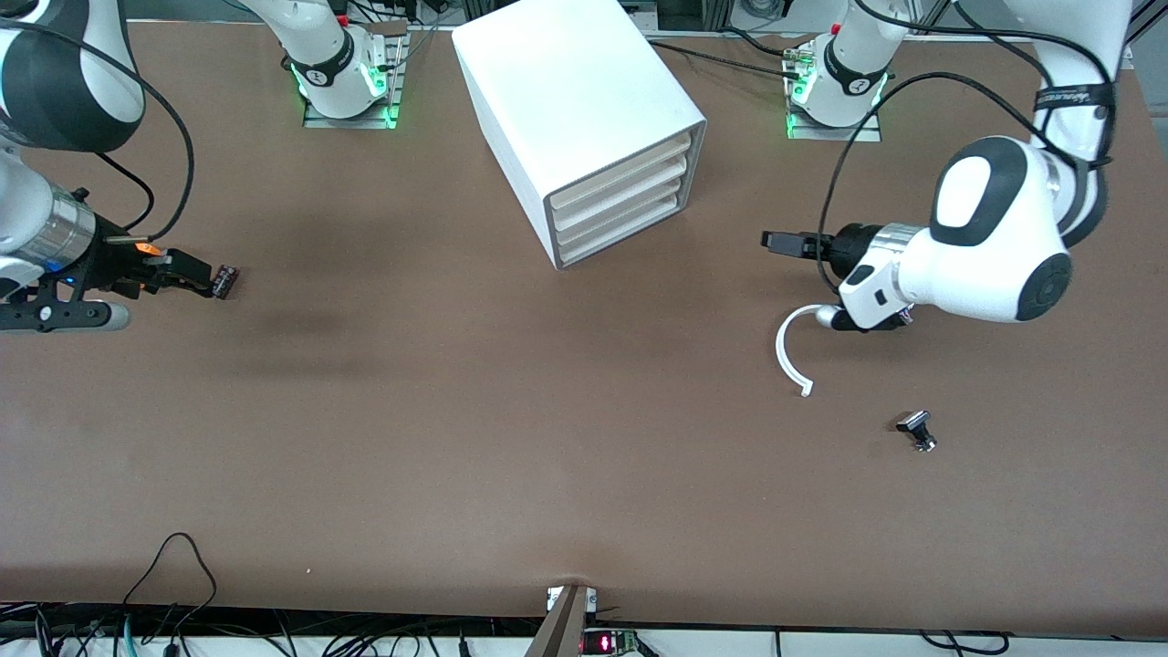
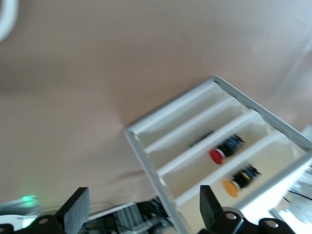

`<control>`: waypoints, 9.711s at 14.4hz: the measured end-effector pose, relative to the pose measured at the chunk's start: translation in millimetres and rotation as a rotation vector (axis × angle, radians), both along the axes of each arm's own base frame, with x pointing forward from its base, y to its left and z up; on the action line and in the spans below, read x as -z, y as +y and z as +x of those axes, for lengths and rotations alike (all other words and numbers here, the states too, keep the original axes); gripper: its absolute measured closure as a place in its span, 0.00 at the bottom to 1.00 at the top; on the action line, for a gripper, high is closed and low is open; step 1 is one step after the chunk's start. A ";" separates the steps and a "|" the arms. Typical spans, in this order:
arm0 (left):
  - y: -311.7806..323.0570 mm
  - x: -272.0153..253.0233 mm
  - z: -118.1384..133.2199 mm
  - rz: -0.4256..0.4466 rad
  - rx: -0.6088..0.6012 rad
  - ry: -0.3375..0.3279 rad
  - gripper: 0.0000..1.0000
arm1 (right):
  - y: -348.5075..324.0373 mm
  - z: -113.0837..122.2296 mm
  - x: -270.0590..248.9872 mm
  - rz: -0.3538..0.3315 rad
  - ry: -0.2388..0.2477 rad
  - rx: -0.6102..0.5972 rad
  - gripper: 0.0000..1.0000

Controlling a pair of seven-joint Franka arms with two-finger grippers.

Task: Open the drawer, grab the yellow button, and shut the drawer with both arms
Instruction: 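Reach the left gripper toward the front of the white drawer, then grasp the drawer front with the left gripper, then pull the drawer open with the left gripper while the right gripper approaches, then withdraw the left gripper while the right gripper moves over the drawer, then lower the right gripper and grasp the yellow push button, then lift the yellow button out of the drawer with the right gripper, then carry the yellow button toward the orange box and lower it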

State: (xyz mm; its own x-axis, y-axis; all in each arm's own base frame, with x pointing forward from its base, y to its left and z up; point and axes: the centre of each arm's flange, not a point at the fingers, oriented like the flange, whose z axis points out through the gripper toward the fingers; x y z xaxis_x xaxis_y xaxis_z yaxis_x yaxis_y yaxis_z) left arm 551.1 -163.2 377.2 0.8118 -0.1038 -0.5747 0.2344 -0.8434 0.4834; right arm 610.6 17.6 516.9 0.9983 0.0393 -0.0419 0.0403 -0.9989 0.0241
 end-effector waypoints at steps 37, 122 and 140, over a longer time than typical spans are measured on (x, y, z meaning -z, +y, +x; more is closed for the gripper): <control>-146.6 112.0 -138.1 -0.539 0.159 0.040 0.84 | 49.8 0.9 -3.2 0.037 -0.022 -0.120 0.00; 154.0 -213.1 -13.9 0.537 0.323 -0.683 0.00 | 516.0 -121.8 -26.9 -0.021 -0.253 -1.426 0.59; 154.0 -213.2 -13.9 0.537 0.323 -0.683 0.00 | 300.8 22.1 49.8 -0.110 -0.055 -0.680 0.59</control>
